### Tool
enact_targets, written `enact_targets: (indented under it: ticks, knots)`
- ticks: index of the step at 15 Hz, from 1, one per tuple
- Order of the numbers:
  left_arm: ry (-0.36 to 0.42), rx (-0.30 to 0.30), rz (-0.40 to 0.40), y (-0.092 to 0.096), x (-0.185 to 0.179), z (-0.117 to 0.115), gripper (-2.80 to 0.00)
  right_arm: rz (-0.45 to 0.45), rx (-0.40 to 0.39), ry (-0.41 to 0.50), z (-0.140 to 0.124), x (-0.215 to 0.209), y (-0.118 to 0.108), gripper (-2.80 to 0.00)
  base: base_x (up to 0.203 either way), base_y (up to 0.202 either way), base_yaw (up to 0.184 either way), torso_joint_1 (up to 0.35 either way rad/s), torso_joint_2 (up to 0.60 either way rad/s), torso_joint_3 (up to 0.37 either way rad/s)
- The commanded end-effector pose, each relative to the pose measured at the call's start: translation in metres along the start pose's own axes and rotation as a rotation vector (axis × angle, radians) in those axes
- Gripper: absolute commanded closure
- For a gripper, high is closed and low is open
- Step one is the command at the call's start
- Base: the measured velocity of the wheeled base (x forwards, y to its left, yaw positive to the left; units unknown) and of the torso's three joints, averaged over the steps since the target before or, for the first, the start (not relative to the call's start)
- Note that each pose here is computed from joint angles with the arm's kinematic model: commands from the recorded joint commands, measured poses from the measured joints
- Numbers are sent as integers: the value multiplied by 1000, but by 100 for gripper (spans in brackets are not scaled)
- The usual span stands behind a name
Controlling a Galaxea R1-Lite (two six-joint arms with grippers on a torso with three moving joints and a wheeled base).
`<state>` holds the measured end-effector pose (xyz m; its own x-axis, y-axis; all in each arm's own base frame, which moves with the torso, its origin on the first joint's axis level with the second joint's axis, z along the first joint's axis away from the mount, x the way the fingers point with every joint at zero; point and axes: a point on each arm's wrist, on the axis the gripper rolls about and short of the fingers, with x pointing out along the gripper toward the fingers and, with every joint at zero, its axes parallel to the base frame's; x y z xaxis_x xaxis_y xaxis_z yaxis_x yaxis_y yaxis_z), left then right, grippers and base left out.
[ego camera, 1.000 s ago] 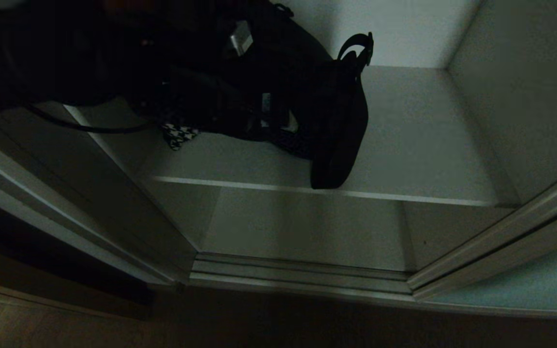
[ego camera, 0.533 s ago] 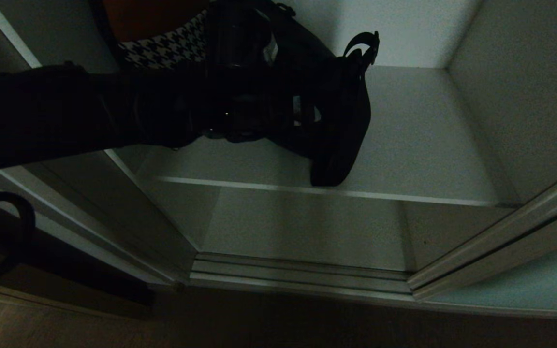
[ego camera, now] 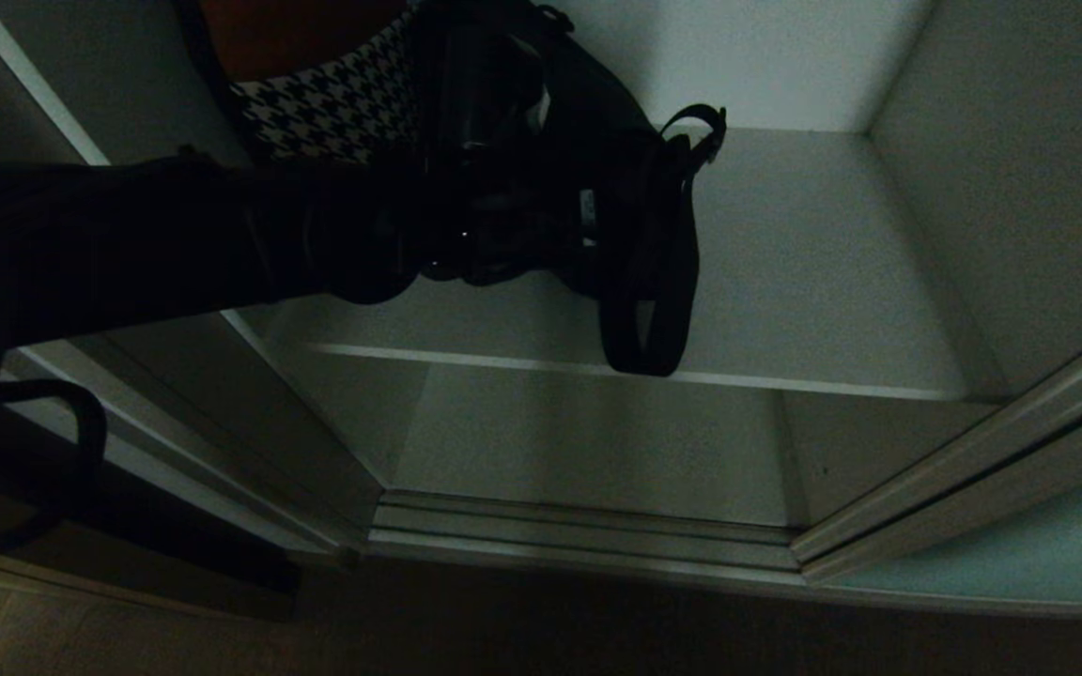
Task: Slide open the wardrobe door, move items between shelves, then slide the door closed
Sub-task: Place the bag on the higher shelf, then close the door
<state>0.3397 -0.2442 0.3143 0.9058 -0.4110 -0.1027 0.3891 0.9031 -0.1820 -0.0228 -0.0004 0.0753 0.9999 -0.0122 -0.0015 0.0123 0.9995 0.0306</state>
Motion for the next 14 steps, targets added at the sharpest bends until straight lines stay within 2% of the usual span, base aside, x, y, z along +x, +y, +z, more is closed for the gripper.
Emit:
enact_targets:
  ticks: [1,3,7,11,14]
  knots:
    - [-75,-19,7,-1,9,0,0,0,0,0,-1,0,0,0,0,0,0,0,0,0]
    - [-178,-43,19,-2,18,1,0,0,-1,-2,0,0,0,0,0,0,0,0,0,0]
    - [-239,-47,6,-4,28,-3,0,0,0,-1,0,0,0,0,0,0,0,0,0,0]
    - [-436,-98,-5,-11,24,10,0,0,0,0,-1,0,0,0,0,0,0,0,0,0]
    - [-568,-109,-11,-16,13,26,0,0,0,-1,0,0,0,0,0,0,0,0,0,0]
